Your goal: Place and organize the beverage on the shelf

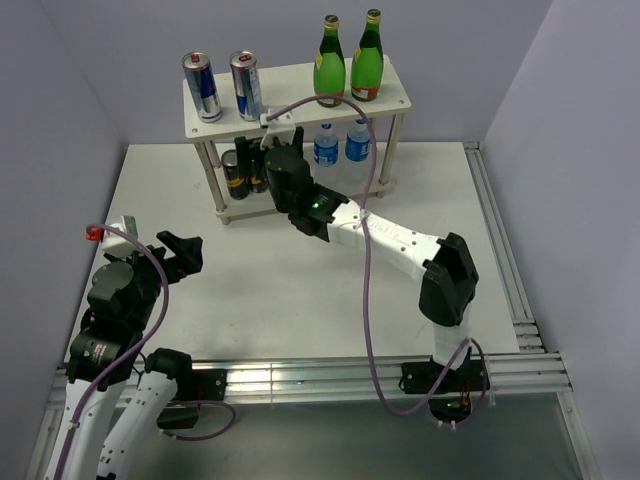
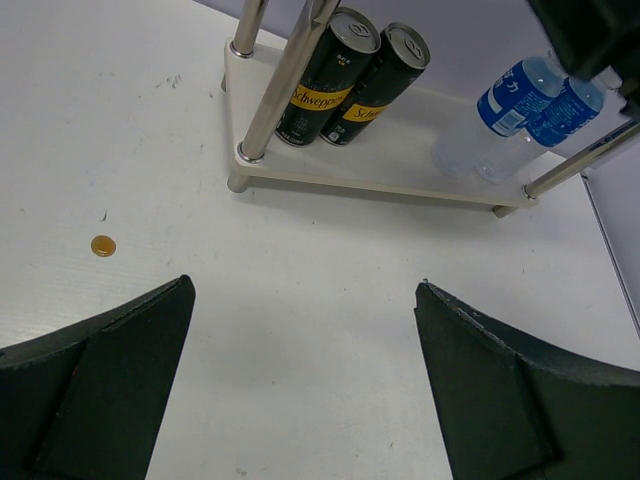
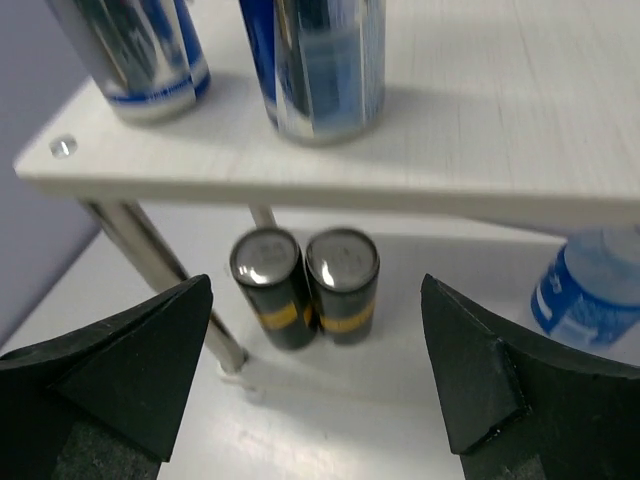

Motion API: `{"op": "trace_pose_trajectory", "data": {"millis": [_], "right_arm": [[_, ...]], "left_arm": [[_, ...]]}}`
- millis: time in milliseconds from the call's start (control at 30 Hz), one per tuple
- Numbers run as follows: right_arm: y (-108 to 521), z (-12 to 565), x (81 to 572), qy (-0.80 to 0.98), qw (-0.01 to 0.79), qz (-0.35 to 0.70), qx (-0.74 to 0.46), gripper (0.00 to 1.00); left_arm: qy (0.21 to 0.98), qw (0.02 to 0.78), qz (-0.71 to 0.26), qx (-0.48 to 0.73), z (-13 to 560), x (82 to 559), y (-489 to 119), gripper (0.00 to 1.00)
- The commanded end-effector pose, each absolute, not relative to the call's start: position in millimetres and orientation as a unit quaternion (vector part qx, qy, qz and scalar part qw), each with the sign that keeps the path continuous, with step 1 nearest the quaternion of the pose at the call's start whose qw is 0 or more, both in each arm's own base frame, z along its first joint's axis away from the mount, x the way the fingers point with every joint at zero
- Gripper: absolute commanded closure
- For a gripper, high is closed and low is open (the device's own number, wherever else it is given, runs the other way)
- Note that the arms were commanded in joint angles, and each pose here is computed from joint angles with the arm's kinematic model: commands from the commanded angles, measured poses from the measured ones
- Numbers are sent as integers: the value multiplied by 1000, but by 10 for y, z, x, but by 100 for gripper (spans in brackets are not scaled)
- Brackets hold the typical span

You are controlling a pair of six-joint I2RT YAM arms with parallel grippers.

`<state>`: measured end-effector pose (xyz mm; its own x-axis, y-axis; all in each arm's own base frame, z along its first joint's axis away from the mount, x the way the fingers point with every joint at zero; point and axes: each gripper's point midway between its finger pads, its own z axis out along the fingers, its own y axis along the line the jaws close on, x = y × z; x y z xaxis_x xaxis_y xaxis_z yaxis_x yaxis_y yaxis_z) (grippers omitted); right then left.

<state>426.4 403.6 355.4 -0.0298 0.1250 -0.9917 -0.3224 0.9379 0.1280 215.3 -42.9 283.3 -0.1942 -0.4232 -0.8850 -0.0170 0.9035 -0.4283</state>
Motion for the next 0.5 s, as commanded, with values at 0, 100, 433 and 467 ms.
{"op": "trace_pose_trajectory", "data": {"millis": [0, 100, 433, 467], "right_arm": [[3826, 3558, 4033, 707, 689, 151, -45, 9], [3657, 3476, 3707, 715, 685, 133, -33, 11], [2657, 3291, 2239, 738, 644, 201, 7, 1], [2592, 3267, 2099, 739, 644, 200, -1, 1]], "left_arm": [[744, 632, -158, -145, 2920, 2183, -395, 1], [742, 636, -160, -139, 2946, 2175, -403, 1], [729, 641, -226, -81, 3380, 2308, -735, 1], [714, 653, -243, -67, 3592, 2272, -790, 1]]}}
